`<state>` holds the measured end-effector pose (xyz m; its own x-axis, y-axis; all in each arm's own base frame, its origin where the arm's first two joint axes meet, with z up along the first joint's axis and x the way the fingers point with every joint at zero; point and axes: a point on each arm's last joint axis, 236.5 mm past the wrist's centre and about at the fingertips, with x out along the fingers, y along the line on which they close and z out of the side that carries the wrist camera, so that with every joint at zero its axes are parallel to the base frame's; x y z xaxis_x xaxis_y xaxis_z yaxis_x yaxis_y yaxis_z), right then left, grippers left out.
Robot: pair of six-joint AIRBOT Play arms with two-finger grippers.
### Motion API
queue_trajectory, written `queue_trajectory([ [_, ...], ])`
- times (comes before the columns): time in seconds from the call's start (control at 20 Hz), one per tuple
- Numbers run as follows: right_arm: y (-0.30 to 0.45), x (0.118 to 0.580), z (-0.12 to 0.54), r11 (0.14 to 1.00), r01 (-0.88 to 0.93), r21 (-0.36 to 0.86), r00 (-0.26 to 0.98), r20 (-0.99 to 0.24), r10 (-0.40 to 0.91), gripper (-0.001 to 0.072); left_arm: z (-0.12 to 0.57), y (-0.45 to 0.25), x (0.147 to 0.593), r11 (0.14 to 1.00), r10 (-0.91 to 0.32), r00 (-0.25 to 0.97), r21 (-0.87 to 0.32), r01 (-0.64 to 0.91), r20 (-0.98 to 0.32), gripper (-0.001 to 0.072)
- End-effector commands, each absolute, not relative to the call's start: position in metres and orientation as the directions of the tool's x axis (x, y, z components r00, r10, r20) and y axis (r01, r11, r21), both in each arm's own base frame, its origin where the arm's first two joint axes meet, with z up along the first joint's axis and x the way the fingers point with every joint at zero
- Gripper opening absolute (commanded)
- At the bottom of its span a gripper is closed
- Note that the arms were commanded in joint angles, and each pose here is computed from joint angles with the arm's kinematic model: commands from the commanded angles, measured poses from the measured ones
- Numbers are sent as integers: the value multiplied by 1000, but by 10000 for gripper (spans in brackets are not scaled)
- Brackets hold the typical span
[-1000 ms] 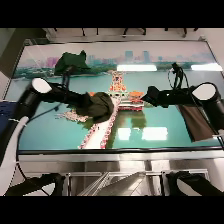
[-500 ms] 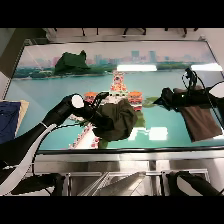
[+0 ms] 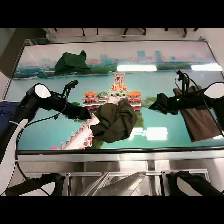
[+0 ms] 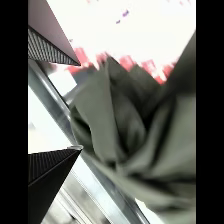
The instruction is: Fold the shirts.
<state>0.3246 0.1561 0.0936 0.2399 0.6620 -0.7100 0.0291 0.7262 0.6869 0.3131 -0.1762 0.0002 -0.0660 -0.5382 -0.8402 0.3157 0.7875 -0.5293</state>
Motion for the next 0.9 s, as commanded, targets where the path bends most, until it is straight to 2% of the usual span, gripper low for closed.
queue_trajectory([
  [0.0,173,322,94,727,-13,687,229,-705,671,24,-26,-166,306,750,-590,-191,-620,229,-784,551],
  [0.05,176,320,94,727,-19,687,221,-706,673,25,-29,-175,301,711,-626,-238,-669,216,-743,551],
  [0.15,177,317,93,726,-21,687,209,-707,675,25,-43,-179,292,688,-626,-303,-692,220,-719,551],
  [0.2,177,317,93,726,-21,687,210,-707,675,24,-49,-183,290,676,-643,-309,-709,200,-701,551],
  [0.35,178,318,93,727,-22,687,214,-707,674,24,-58,-208,277,561,-753,-336,-819,121,-566,551],
  [0.45,178,318,93,727,-23,687,213,-707,675,24,-72,-214,278,548,-781,-302,-832,86,-546,551],
  [0.55,178,318,93,727,-23,687,213,-707,675,24,-82,-218,293,549,-811,-202,-833,63,-550,549],
  [0.6,178,318,93,727,-23,687,213,-707,675,24,-85,-220,299,546,-823,-157,-836,50,-546,450],
  [0.65,178,318,93,727,-23,687,213,-707,675,24,-85,-223,302,534,-835,-124,-844,48,-535,255],
  [0.7,178,318,93,727,-23,687,213,-707,675,24,-83,-226,303,511,-852,-98,-857,59,-515,6],
  [0.85,179,310,91,727,-22,686,180,-713,678,24,-70,-224,300,492,-865,-57,-865,96,-498,13],
])
